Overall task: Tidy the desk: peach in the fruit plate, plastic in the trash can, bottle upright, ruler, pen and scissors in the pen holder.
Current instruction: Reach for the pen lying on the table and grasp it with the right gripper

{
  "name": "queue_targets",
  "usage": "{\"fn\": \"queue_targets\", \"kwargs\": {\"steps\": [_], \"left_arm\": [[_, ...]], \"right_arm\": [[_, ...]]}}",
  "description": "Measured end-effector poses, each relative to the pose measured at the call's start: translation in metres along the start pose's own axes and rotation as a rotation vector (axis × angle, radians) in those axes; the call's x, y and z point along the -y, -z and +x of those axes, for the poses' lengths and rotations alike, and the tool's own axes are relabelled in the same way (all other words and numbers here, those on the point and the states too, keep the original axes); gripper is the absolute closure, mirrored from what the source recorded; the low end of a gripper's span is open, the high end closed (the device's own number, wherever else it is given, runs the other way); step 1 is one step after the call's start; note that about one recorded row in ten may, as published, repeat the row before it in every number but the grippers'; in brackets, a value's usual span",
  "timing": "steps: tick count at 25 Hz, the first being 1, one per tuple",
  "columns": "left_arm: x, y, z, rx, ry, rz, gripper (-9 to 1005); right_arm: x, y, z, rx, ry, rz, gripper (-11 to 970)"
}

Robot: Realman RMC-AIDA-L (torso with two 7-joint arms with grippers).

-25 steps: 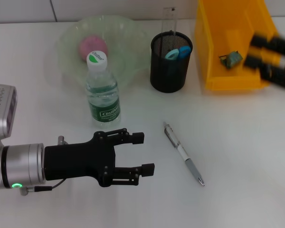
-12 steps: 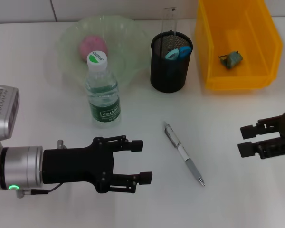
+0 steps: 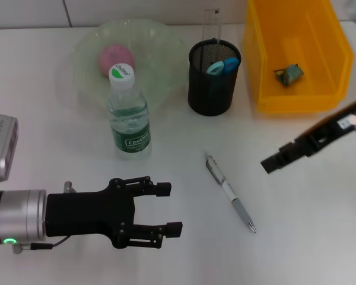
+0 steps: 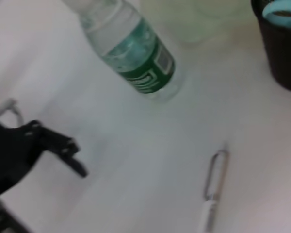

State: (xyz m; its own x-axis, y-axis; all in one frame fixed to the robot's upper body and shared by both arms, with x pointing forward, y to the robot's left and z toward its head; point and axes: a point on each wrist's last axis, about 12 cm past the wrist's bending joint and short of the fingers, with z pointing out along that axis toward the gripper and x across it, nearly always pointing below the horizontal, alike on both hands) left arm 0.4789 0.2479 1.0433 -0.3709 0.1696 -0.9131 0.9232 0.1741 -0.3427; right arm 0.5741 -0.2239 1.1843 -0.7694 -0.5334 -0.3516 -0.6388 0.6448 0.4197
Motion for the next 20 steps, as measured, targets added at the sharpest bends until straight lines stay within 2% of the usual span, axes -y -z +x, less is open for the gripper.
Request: {"fn": "queue_targets", "kwargs": {"steps": [3,5,8,10,20], "left_arm": [[-0.001,0.000,-0.001,0.001,-0.001,-0.002,151],[-0.002,0.001,-0.002,0.001,-0.004,-0.004,151],[-0.002,0.000,-0.002,0.001,-0.009,-0.005,151],[-0.002,0.000,-0.003,0.002,-0.013,-0.006,151],[-0.004,-0.001,-0.005,0.001,-0.023,-0.004,151]], "right_arm": [[-0.005,-0.006,-0.013,-0.028,0.012,0.045,276],[-0.014,-0.019,-0.027,-0.073,0.027,0.117,276],[-0.021,-0.029,-0.033,-0.098,0.037,0.157,277],[-0.029,-0.042,-0.036,-0.130,0.059,0.189,277],[-0.045,-0.079,-0.036,-0.188,0.113,0.254,278]]}}
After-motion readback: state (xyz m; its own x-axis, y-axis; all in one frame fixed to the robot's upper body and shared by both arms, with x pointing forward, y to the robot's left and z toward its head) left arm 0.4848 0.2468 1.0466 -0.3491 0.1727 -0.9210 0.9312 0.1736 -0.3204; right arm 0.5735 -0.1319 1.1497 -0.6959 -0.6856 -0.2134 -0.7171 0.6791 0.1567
